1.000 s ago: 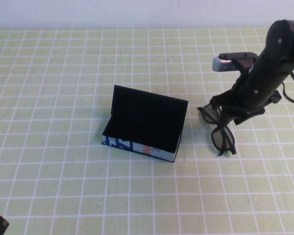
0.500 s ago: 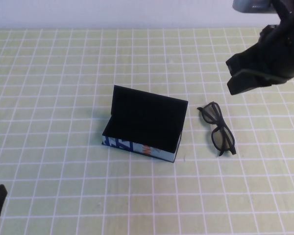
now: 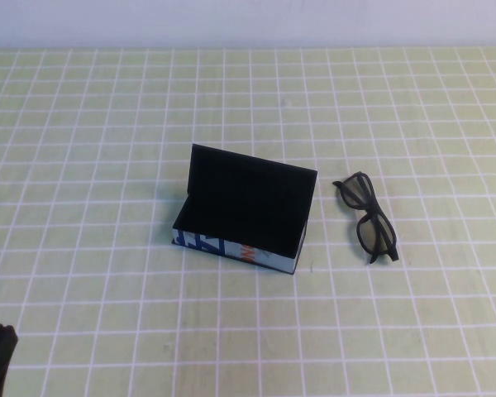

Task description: Take glasses out of glasses case

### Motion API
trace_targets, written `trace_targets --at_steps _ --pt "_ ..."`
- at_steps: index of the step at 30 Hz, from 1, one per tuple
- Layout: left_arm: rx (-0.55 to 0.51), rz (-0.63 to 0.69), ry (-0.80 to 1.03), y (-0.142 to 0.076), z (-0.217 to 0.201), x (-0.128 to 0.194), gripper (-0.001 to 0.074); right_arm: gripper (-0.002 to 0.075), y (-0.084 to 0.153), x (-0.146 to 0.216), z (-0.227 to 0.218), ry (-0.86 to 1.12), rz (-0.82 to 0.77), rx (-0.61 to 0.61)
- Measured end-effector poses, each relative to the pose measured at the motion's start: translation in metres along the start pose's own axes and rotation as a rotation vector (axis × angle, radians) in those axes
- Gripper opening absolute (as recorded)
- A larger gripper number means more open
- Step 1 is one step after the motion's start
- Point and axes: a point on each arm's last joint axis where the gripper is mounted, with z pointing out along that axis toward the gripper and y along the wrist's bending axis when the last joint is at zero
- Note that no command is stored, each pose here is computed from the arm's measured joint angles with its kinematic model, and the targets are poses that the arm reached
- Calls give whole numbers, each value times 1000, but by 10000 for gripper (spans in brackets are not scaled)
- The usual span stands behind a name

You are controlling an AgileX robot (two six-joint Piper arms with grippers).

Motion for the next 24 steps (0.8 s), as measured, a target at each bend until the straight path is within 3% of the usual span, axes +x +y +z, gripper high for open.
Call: trace_targets --at_steps 6,12,17,24 --pt "0 -1 0 0 0 0 -4 -16 -6 59 -30 -161 24 -32" --pt "0 -3 0 0 0 0 -4 -16 -16 97 -27 -243 33 -54" --pt "0 -5 1 0 0 0 -4 -16 -21 112 -26 -260 24 -39" --pt "-2 -5 1 0 0 0 -4 -16 -37 110 -16 -334 -45 104"
